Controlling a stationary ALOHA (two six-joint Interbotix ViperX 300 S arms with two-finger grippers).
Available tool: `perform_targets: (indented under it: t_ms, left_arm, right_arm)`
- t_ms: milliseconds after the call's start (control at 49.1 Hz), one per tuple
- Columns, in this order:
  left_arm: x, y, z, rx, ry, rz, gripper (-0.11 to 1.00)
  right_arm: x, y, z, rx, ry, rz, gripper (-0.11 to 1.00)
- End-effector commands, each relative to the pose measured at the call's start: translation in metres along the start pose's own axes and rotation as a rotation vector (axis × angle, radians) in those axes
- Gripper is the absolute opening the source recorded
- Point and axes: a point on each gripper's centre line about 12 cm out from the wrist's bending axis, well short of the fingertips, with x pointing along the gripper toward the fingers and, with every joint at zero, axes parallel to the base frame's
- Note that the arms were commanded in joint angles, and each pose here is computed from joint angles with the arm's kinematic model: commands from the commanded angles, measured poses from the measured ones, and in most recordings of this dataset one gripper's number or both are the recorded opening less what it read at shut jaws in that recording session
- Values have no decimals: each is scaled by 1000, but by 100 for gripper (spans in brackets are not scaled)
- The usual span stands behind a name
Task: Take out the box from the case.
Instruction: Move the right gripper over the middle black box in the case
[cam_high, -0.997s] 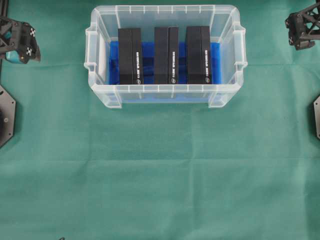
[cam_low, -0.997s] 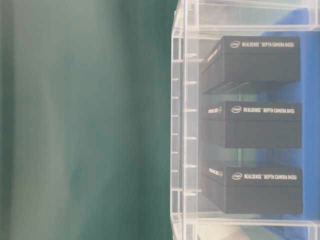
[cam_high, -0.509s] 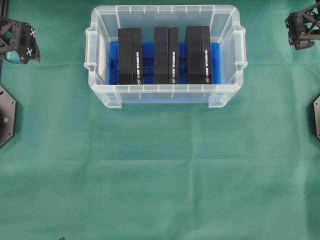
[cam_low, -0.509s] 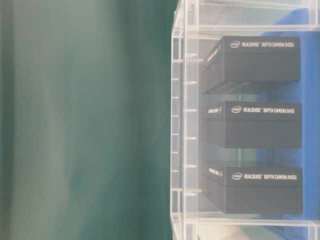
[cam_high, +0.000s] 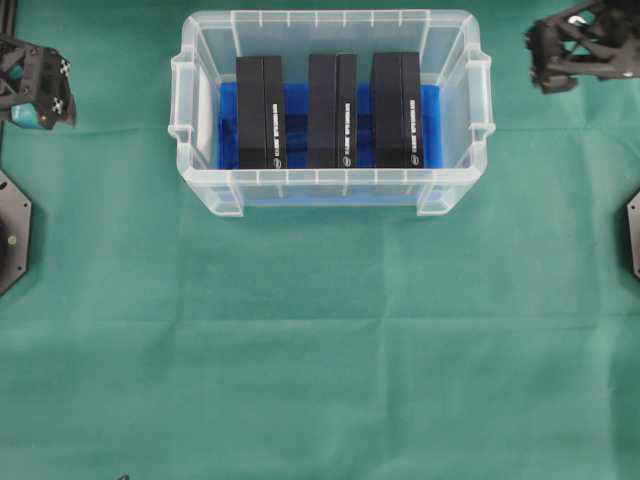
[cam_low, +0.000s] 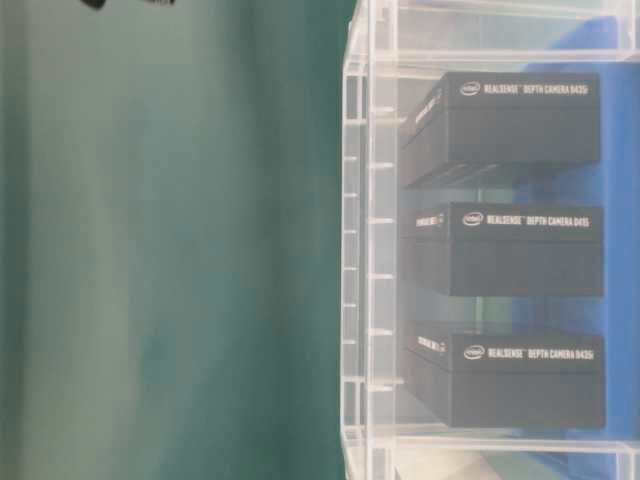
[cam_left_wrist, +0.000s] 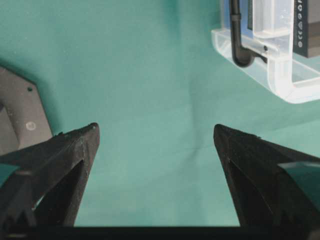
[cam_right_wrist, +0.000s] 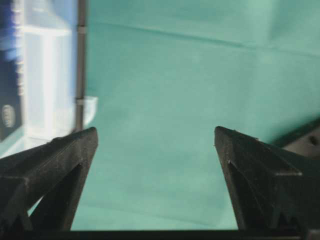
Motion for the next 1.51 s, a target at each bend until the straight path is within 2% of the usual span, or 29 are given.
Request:
perform_targets:
  t_ms: [0, 346, 468, 794, 1038, 1486]
  left_arm:
    - [-6, -2, 3, -5, -14, -15, 94]
    - [-6, 0, 5, -16, -18, -11, 94]
    - [-6, 0, 6, -17, -23, -10, 94]
    - [-6, 0, 6, -14, -23, -8, 94]
    - [-6, 0, 6, -9, -23, -10, 94]
    - [-6, 0, 6, -5, -24, -11, 94]
  right_arm:
    - [-6, 17, 3, -3, -10, 41, 94]
    - [3, 84, 5, -56, 1, 60, 94]
    - [7, 107, 4, -53, 1, 67, 94]
    - [19, 153, -7, -71, 12, 82, 94]
    - [25, 179, -11, -75, 14, 101, 94]
    - [30, 208, -12, -81, 9, 132, 94]
